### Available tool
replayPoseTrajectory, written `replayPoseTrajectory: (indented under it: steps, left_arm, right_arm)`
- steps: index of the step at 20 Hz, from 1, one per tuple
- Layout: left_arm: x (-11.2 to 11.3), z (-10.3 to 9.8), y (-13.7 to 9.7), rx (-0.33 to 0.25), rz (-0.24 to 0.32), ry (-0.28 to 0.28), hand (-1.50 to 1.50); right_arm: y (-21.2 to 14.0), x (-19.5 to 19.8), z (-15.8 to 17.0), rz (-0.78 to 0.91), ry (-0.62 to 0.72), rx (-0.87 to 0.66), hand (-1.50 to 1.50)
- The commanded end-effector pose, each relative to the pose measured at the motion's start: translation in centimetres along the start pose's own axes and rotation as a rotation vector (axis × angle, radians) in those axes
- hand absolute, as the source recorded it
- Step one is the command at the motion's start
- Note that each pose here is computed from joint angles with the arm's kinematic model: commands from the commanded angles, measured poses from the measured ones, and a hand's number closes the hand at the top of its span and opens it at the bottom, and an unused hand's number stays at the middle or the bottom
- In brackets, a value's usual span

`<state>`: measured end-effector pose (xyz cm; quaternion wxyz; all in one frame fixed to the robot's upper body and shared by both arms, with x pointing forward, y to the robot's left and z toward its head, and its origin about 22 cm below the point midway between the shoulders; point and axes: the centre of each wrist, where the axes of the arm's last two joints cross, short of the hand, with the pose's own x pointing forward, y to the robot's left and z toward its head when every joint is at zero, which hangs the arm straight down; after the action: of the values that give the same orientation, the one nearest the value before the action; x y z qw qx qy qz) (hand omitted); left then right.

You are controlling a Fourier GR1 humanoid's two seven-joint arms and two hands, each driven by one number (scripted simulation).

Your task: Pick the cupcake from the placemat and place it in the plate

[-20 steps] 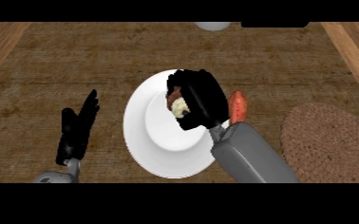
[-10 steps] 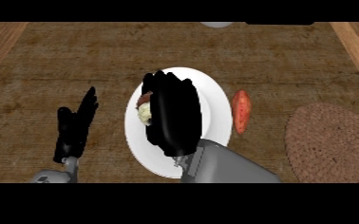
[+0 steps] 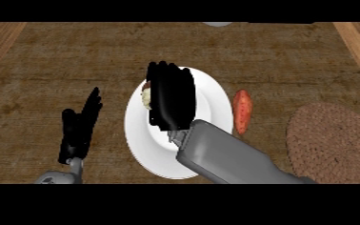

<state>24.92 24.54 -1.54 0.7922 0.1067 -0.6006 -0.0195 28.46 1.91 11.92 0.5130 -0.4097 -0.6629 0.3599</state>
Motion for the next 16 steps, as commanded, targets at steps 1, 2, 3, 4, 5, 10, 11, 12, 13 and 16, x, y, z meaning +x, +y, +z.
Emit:
replayPoseTrajectory:
  steps: [1,2,3,4,5,10,11,12,13,16]
  left_arm:
    - [0.7,0.4,-0.5,-0.005,-0.011,0.0,0.0]
    - [1.7,-1.5,-0.9,0.015,0.004,-0.01,0.0]
    - [0.1,0.7,0.5,-0.004,-0.001,0.003,0.0]
    - [1.6,-0.6,0.2,0.003,-0.014,0.011,0.0]
    - [1.7,-1.3,1.0,0.005,0.004,0.013,0.0]
    - [-0.4,-0.1,0.4,0.017,-0.008,0.012,0.0]
    - [0.7,-0.7,0.9,0.002,-0.016,0.006,0.0]
    - [0.3,0.0,-0.5,0.013,-0.004,0.002,0.0]
    - [0.7,-0.4,1.6,0.026,-0.006,0.004,0.0]
    - [0.4,0.3,1.2,0.03,-0.006,0.008,0.0]
  right_arm:
    - [1.7,-2.1,-1.9,0.016,0.103,0.083,1.5]
    - [1.6,-1.5,-1.2,0.023,0.097,0.134,1.5]
    - [2.8,-3.2,-2.0,0.009,0.113,0.151,1.5]
    - [2.3,-3.3,-2.2,-0.014,0.108,0.206,1.5]
    - [3.6,-5.3,-1.9,-0.037,0.122,0.24,1.5]
    - [4.2,-5.9,-3.4,0.014,0.171,0.432,1.5]
    - [4.5,-6.0,-3.3,-0.005,0.177,0.455,-1.5]
    - [5.8,-8.0,-1.6,-0.025,0.172,0.484,-1.5]
    - [5.5,-7.5,-2.2,-0.012,0.143,0.496,-1.5]
    - [5.0,-8.1,-2.6,-0.072,0.026,0.499,-1.5]
